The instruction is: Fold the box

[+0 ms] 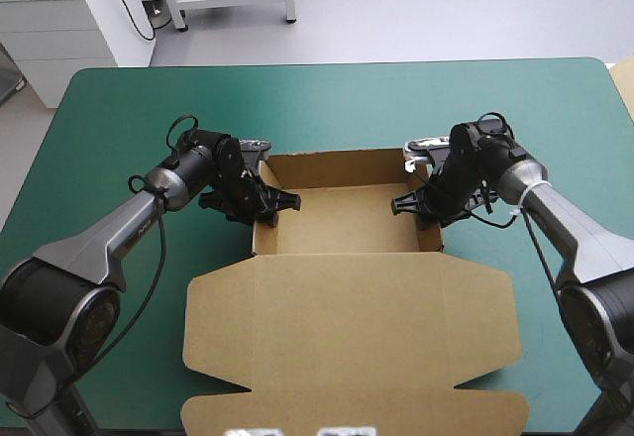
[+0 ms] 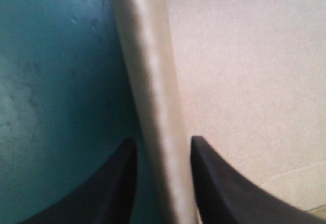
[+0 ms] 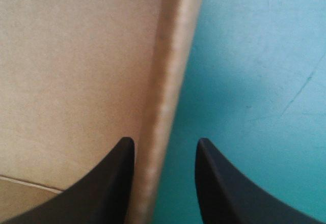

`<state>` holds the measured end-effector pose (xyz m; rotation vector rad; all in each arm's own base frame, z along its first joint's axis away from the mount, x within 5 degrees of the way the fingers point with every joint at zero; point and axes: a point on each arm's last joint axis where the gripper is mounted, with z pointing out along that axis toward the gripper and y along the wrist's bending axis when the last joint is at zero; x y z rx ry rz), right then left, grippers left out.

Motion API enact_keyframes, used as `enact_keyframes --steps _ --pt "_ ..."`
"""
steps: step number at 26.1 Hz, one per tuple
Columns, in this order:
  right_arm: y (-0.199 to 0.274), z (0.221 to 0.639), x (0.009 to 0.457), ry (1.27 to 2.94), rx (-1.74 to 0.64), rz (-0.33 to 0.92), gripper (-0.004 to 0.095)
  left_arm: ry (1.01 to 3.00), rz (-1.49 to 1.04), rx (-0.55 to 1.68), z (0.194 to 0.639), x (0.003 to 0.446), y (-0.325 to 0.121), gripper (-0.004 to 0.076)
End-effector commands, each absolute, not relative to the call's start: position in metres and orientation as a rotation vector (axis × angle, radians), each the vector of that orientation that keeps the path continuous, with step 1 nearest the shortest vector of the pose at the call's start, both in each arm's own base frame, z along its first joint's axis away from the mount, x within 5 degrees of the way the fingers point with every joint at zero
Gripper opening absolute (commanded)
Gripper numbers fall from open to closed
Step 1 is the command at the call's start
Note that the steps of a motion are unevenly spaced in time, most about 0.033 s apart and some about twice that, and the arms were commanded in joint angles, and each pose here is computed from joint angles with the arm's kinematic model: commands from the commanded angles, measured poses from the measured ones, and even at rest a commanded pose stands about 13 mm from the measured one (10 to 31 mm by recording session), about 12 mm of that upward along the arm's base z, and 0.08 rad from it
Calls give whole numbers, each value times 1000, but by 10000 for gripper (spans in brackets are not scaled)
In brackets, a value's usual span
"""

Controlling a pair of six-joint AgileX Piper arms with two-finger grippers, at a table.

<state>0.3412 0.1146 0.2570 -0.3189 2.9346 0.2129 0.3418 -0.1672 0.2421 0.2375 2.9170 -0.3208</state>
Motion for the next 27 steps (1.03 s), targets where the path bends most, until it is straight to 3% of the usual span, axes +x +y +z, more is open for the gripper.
enact_keyframes --steps 1,4,22,26,27 --pt "109 291 343 2837 -305 158 422 2839 -331 254 261 341 -166 476" --pt "110 305 346 2796 -301 165 422 2831 -333 256 269 343 -166 559" --pt "110 369 344 2686 -308 199 422 2771 -368 314 358 339 -166 554" --pt "108 386 334 2638 -295 213 419 2626 -358 352 404 316 -153 491" --pt "107 388 332 2632 -292 215 419 2558 -301 410 421 304 -144 418"
